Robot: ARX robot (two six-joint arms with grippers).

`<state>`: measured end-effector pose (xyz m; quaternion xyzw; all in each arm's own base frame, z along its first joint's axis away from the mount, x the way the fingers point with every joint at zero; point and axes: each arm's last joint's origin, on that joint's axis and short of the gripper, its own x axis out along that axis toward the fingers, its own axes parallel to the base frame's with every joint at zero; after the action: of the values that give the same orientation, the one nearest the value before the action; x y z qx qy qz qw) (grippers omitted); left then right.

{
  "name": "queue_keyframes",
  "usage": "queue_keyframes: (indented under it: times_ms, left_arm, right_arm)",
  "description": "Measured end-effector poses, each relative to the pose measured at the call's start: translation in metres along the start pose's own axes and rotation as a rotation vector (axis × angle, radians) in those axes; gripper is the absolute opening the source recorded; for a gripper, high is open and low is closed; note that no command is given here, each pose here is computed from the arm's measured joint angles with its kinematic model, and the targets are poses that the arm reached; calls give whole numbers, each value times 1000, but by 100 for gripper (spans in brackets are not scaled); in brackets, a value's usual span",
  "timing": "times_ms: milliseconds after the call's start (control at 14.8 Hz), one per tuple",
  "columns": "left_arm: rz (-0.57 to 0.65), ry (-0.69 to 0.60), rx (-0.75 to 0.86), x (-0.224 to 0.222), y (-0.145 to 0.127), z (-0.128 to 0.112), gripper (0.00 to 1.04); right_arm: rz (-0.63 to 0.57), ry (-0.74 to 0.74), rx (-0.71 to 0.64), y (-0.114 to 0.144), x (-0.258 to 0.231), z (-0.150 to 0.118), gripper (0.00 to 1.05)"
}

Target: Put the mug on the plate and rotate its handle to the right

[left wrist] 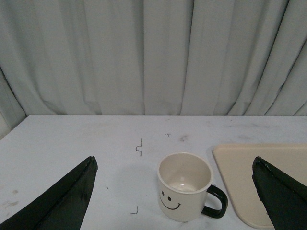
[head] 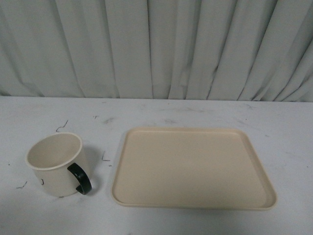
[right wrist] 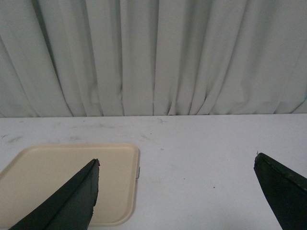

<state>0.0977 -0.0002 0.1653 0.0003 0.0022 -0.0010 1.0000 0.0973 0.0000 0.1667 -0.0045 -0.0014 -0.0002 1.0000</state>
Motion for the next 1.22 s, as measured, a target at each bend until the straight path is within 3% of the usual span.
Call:
queue_keyframes:
  times_ms: [1220]
  left_arm:
    - [0, 0, 0, 0, 0, 0, 98]
  right_arm:
    - [0, 0, 0, 0, 0, 0, 98]
